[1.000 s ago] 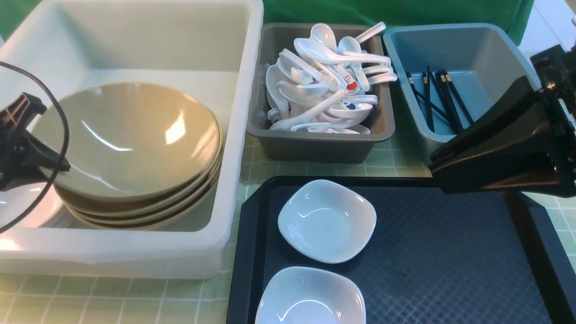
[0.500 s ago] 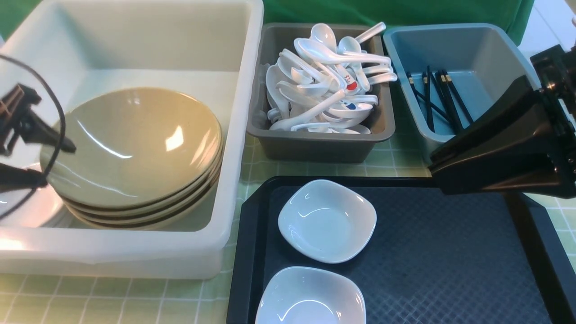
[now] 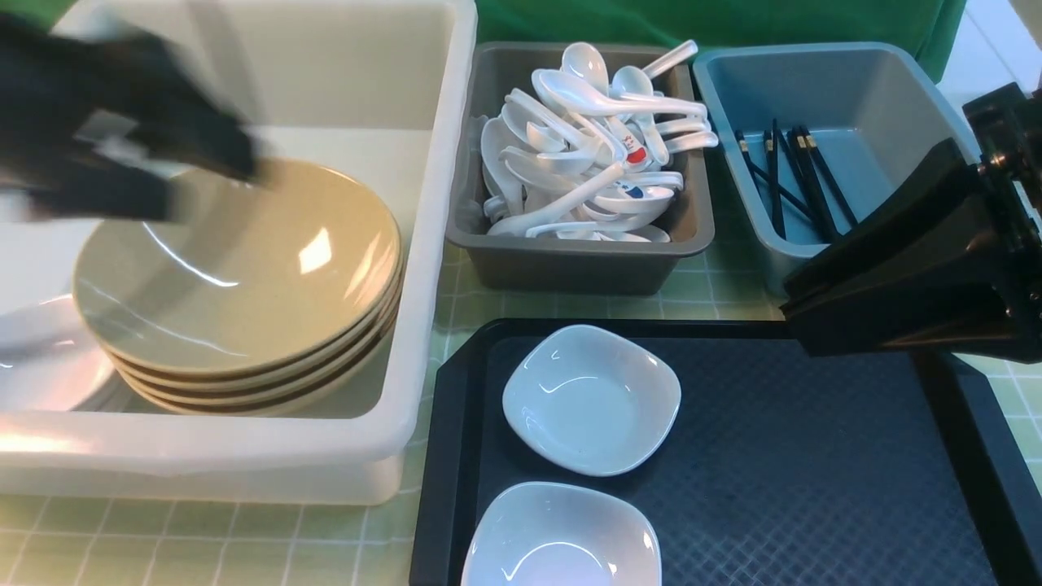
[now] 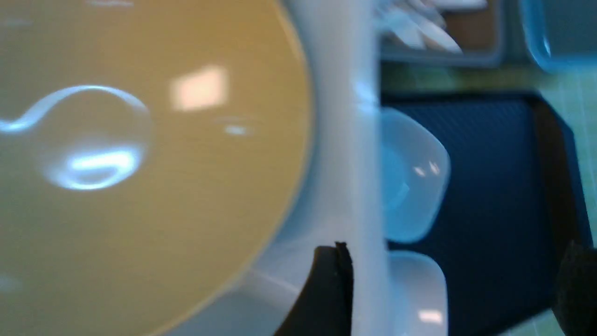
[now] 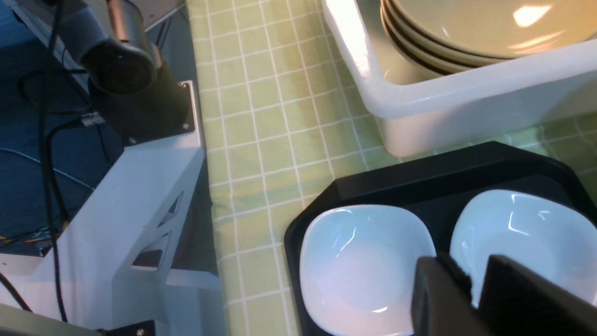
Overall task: On green table put chopsticks spoon bowls plates into blue grey white boxes.
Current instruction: 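Grasp the small white bowl on the black tray by its rim with the left gripper, then place the white bowl into the white bin with the other dishes with the left gripper, then grasp the small white bowl on the black tray by its rim with the left gripper, then place the white bowl into the white bin with the other dishes with the left gripper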
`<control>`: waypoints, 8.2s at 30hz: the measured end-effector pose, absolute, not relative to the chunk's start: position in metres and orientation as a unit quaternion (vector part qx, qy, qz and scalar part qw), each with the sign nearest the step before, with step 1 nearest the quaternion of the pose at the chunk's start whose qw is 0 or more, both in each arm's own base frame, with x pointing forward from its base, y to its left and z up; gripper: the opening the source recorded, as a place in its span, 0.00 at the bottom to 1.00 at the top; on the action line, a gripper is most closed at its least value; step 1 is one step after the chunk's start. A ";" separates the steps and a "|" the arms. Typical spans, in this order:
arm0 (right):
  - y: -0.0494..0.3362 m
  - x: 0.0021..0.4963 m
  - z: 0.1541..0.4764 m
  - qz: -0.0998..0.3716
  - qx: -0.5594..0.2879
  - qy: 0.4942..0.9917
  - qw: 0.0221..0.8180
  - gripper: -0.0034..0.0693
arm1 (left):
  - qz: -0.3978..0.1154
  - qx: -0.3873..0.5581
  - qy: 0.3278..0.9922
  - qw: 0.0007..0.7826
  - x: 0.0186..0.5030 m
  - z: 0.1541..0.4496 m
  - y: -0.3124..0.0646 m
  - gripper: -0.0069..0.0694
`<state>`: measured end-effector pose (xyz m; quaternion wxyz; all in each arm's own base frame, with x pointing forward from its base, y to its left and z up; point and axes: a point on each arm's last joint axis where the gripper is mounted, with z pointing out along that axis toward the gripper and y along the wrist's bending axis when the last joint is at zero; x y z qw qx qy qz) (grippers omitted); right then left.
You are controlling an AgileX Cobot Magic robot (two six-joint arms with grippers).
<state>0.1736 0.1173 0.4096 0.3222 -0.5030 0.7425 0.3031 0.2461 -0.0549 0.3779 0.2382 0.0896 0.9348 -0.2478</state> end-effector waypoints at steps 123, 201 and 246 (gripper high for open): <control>0.123 0.179 0.419 0.326 -0.478 0.723 0.378 0.37 | -0.249 0.067 0.940 0.225 0.319 0.359 -0.018 0.11; 0.117 0.150 0.429 0.344 -0.489 0.719 0.356 0.37 | -0.022 0.632 0.774 0.005 0.263 0.220 -0.268 0.61; 0.117 0.150 0.429 0.341 -0.494 0.716 0.358 0.37 | -0.271 0.201 0.906 0.254 0.312 0.373 -0.065 0.11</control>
